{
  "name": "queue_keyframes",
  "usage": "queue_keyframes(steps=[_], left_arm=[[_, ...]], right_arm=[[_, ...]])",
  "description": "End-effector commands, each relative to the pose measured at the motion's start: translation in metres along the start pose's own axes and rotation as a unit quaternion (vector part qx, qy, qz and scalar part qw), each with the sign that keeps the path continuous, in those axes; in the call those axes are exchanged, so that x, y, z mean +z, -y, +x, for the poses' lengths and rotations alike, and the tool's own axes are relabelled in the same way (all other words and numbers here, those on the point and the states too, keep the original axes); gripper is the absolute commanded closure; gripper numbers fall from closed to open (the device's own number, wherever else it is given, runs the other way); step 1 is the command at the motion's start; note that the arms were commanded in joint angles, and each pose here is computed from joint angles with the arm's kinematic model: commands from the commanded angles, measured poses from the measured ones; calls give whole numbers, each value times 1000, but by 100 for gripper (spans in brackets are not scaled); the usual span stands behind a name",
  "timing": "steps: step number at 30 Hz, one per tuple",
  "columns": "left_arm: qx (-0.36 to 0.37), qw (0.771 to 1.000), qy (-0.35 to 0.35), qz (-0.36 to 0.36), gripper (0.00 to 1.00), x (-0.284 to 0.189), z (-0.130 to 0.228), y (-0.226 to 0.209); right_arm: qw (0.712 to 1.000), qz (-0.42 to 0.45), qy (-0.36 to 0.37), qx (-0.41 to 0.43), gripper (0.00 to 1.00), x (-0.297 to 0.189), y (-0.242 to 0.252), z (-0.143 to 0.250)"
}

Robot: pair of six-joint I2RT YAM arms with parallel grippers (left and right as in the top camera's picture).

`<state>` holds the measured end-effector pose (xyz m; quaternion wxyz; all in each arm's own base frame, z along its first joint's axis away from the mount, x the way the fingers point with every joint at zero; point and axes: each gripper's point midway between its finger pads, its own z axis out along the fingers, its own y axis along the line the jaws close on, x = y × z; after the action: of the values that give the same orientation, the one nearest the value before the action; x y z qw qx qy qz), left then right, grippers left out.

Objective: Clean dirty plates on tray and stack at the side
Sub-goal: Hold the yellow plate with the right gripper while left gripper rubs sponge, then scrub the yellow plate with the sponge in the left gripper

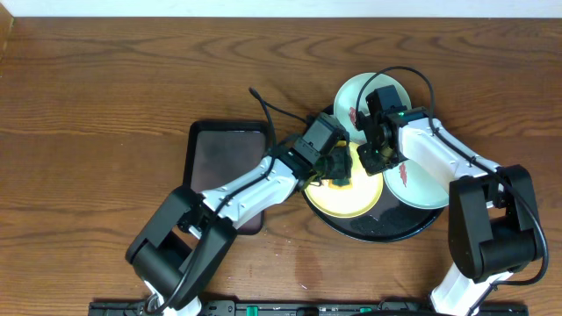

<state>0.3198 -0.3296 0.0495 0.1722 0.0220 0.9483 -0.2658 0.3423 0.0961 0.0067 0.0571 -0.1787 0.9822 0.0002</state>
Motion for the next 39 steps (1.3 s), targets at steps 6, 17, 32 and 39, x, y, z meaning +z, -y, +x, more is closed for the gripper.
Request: queue_keyframes(steps=[6,17,32,39], left_arm=[[8,1000,-4,-19,40,10,9,-5],[-3,998,-19,-54,44,30,21,-26],[-3,999,-18,-48,81,26,20,-22],[-11,999,-12,-46,82,9,11,-22]], right_arm=[[1000,-8,-2,9,99,6,-4,1],[1000,-8,-2,9,99,6,-4,2],[1000,-8,-2,9,99,6,-4,2],[1000,-8,-3,9,99,6,-4,2]])
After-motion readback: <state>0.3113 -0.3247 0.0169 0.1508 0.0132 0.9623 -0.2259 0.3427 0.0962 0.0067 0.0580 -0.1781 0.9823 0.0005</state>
